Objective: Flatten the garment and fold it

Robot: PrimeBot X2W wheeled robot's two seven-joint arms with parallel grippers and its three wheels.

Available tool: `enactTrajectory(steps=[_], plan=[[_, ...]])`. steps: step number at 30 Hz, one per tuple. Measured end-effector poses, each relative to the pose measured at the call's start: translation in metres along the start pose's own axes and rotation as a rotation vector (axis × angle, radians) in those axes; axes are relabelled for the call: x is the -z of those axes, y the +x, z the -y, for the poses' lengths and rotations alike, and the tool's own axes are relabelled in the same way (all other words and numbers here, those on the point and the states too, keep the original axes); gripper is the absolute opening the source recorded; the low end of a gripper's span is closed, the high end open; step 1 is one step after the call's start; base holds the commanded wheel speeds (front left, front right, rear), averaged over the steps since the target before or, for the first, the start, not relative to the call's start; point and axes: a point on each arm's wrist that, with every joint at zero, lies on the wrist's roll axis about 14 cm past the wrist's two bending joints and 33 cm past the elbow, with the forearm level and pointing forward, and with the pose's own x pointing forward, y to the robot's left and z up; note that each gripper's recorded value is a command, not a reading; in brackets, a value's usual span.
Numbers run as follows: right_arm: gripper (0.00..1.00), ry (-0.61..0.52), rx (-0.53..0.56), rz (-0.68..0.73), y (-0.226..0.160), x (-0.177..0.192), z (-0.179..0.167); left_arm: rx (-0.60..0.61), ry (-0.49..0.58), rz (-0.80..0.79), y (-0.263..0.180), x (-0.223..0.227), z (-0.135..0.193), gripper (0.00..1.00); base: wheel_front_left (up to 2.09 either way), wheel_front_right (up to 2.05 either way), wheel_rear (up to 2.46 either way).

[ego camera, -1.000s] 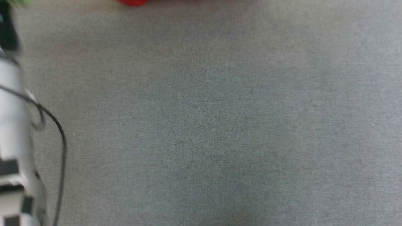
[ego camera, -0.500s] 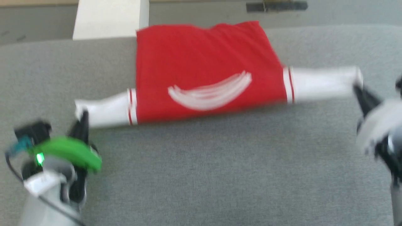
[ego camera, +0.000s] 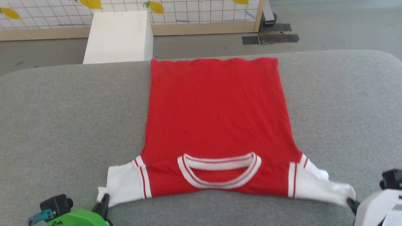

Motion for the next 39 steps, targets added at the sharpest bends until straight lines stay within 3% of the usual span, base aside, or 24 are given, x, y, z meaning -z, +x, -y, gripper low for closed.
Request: enactTrajectory(steps=[7,12,13,14,15,19,31,39], plan=[[0.0,0.073,-0.015,-0.165,0.003,0.056,0.006,-0.078,-0.017,-0.068,-0.022,0.023,-0.019,0.0,0.0,0.0,0.0],[0.0,0.087,-0.042,-0.165,0.014,0.071,-0.002,-0.083,-0.04,-0.078,-0.027,0.031,-0.018,0.0,0.0,0.0,0.0],[0.28,0.083,-0.043,-0.148,0.015,0.07,-0.002,-0.079,-0.055,-0.075,-0.028,0.032,-0.017,0.0,0.0,0.0,0.0],[0.81,0.081,-0.048,-0.133,0.017,0.068,-0.004,-0.075,-0.068,-0.072,-0.028,0.032,-0.016,0.0,0.0,0.0,0.0],[1.0,0.084,-0.055,-0.117,0.018,0.066,-0.006,-0.071,-0.071,-0.068,-0.029,0.032,-0.015,0.0,0.0,0.0,0.0],[1.0,0.07,-0.068,0.004,0.021,0.041,-0.013,-0.058,-0.074,-0.043,-0.031,0.029,-0.013,0.0,0.0,0.0,0.0],[1.0,-0.016,-0.118,0.624,0.012,-0.12,-0.048,-0.037,-0.08,-0.011,-0.03,0.024,-0.009,0.0,0.0,0.0,0.0],[1.0,-0.038,-0.162,0.769,0.05,-0.206,-0.072,-0.029,-0.093,0.021,-0.014,0.014,-0.004,0.0,0.0,0.0,0.0]])
